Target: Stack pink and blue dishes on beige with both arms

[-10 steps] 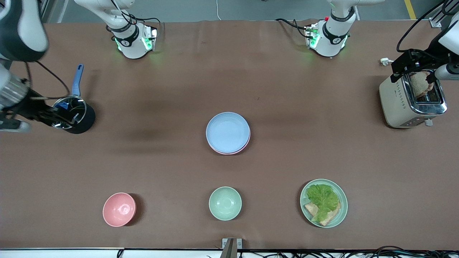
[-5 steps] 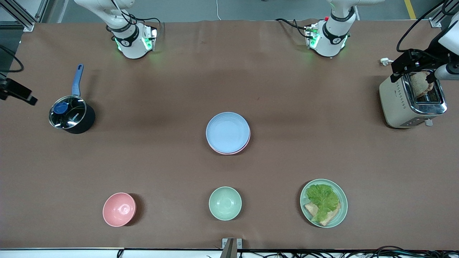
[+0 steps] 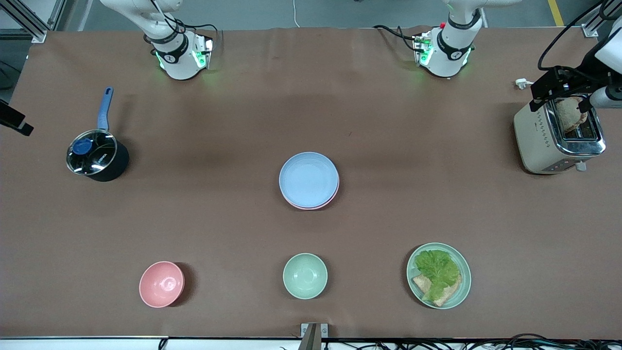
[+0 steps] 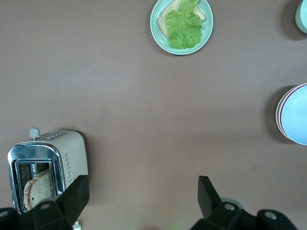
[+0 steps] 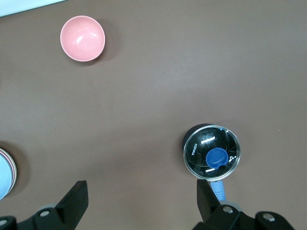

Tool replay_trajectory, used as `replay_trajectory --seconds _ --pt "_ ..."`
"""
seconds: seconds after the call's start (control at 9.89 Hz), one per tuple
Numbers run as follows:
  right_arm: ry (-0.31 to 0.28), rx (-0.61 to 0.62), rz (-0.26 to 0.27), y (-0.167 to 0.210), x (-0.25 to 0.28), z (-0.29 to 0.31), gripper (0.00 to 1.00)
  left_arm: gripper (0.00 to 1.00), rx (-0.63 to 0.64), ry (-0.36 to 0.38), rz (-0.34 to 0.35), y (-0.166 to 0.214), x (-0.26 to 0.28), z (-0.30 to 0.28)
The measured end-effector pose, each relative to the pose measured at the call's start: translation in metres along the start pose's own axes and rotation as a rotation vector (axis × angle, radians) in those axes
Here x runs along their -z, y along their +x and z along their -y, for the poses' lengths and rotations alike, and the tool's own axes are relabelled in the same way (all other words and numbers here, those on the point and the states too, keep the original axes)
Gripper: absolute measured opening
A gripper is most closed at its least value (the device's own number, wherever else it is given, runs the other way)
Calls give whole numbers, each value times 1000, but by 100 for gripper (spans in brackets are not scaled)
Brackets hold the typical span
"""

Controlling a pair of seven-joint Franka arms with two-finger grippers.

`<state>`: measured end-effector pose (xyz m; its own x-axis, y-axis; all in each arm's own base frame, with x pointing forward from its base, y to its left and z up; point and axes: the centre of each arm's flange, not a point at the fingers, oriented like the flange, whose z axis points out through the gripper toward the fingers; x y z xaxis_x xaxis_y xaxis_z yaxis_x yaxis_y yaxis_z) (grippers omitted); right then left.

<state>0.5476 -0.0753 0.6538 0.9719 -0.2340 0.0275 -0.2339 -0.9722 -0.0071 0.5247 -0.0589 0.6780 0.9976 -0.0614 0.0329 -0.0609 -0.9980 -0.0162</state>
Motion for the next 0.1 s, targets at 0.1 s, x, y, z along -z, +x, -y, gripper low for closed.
replay_trajectory --seconds 0.1 --pt "1 -5 3 0 -1 3 100 100 0 0 0 0 0 0"
